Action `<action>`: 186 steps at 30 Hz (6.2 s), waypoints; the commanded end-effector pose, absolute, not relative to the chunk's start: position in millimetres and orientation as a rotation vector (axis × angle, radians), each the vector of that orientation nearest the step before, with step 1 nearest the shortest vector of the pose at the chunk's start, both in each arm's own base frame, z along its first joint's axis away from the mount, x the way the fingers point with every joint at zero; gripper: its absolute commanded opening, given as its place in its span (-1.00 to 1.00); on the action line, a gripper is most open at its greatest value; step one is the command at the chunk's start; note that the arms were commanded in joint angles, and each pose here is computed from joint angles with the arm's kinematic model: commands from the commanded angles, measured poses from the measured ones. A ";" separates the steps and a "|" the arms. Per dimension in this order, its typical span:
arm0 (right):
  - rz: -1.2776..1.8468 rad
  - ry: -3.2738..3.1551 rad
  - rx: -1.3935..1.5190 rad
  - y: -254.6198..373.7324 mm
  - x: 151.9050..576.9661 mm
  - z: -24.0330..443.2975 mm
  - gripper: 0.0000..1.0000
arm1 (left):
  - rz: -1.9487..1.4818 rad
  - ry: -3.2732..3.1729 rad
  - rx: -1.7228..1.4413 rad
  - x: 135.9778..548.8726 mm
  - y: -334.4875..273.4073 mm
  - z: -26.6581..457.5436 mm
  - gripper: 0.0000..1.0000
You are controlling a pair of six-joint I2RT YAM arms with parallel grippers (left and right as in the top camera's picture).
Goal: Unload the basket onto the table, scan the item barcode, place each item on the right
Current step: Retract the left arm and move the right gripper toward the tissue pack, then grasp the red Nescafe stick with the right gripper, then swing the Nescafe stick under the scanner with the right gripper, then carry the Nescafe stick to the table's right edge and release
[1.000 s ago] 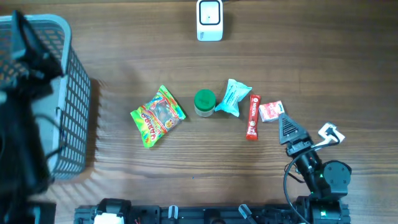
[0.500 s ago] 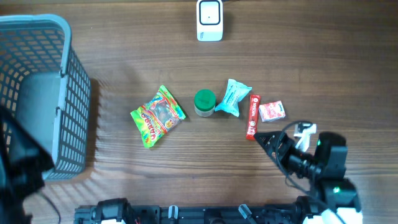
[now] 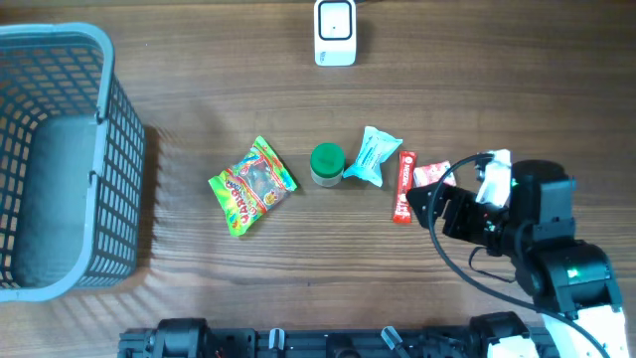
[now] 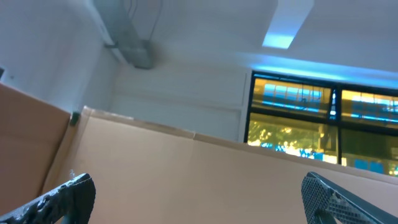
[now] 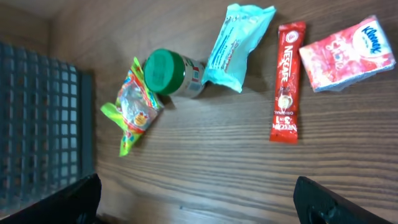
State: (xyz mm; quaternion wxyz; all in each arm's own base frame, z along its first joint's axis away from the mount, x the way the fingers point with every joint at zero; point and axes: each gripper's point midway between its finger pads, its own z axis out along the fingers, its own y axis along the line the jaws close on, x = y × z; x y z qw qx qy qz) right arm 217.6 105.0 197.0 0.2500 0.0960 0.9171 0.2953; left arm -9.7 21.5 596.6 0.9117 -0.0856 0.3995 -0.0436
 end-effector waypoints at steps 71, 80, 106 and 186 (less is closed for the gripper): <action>-0.441 3.043 0.130 124.9 301.6 7.1 0.61 | -0.286 1.684 -0.080 211.3 -29.2 224.2 1.00; -0.847 3.013 0.158 85.0 289.1 -19.7 0.37 | -0.295 1.711 -0.076 217.0 -31.7 206.4 1.00; 0.126 3.364 -0.176 186.3 256.5 -10.8 -0.91 | -0.275 1.872 -0.090 208.8 -30.1 167.8 1.00; -0.510 2.265 0.368 -51.9 546.8 234.9 -0.91 | -0.249 2.087 -0.106 188.3 -27.7 119.3 1.00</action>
